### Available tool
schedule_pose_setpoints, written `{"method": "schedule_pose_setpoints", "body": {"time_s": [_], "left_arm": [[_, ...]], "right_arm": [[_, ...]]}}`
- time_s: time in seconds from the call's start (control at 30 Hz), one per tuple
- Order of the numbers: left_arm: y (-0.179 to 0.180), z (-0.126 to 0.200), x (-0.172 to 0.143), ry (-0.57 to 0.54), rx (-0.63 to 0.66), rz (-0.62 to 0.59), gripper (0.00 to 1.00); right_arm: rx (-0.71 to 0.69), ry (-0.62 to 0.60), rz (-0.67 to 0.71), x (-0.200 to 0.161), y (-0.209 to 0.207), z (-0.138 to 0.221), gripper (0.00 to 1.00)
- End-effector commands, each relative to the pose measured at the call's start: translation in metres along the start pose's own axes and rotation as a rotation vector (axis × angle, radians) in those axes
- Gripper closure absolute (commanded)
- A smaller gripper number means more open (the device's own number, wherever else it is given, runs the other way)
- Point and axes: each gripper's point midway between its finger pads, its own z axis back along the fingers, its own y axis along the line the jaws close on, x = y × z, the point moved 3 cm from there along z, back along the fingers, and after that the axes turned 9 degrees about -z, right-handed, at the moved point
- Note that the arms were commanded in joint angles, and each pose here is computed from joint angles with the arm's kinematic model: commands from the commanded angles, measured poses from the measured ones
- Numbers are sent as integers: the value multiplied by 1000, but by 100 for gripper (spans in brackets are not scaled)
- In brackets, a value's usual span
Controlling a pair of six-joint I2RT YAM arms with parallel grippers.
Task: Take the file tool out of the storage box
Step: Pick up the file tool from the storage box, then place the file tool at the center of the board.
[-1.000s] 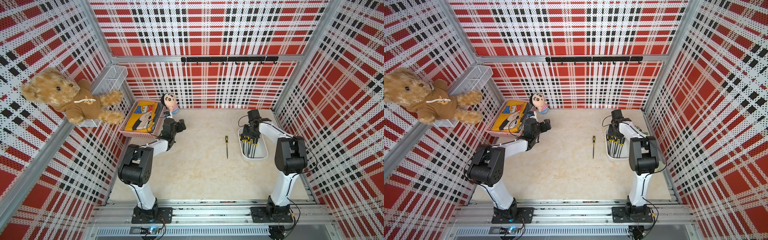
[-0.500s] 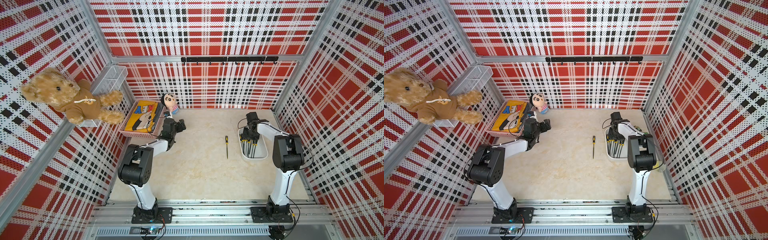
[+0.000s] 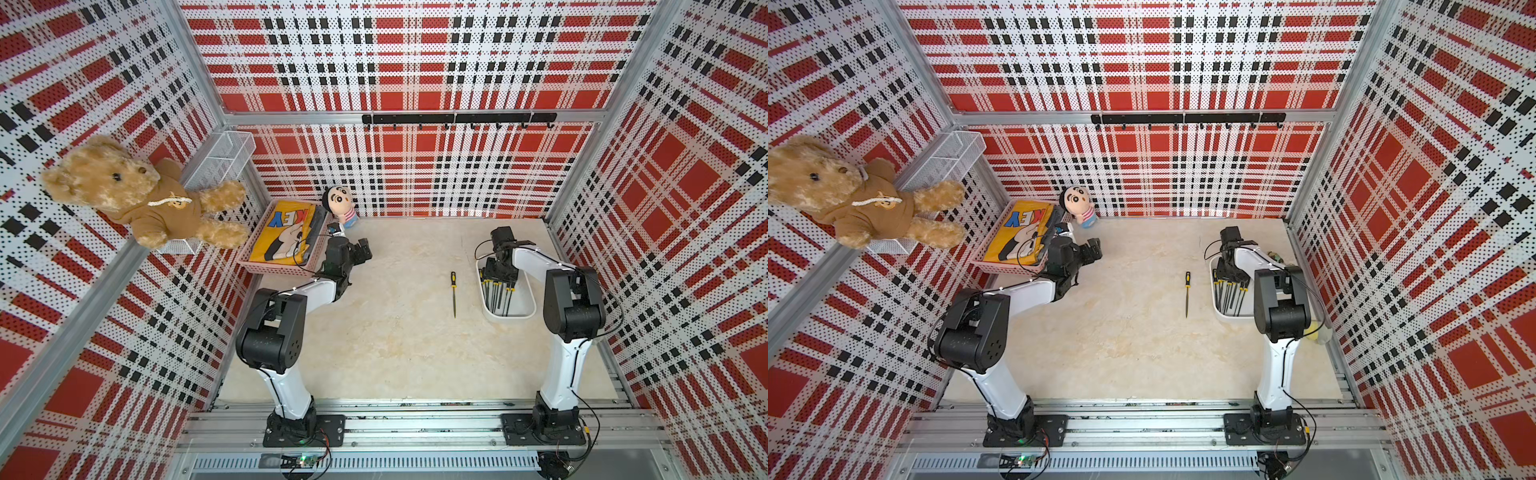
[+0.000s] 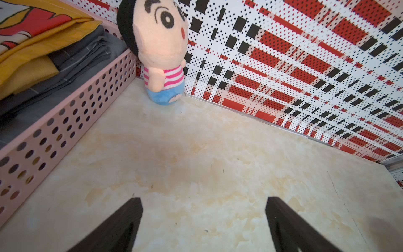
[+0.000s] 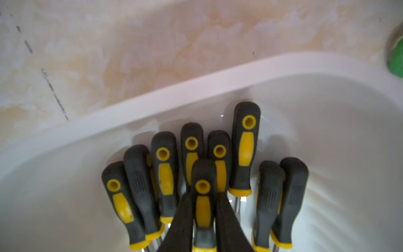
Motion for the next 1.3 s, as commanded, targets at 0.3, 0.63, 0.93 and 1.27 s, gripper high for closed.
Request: {"method": "schedule_pose_setpoints", "body": {"time_s": [0.3, 0.63, 0.93, 1.27], "left_arm": [[-6, -6, 6, -4, -16, -2, 5], [-14, -9, 2, 7, -25, -7, 5], [-3, -3, -2, 17, 7, -23, 4], [2, -2, -9, 34, 15, -17, 4]], "right_arm": [[253, -170, 69, 51, 56, 127, 84], [418, 1, 208, -23, 165, 114, 84], [359, 89, 138, -53, 186, 71, 84], [279, 109, 160, -65, 176, 43, 83]]}}
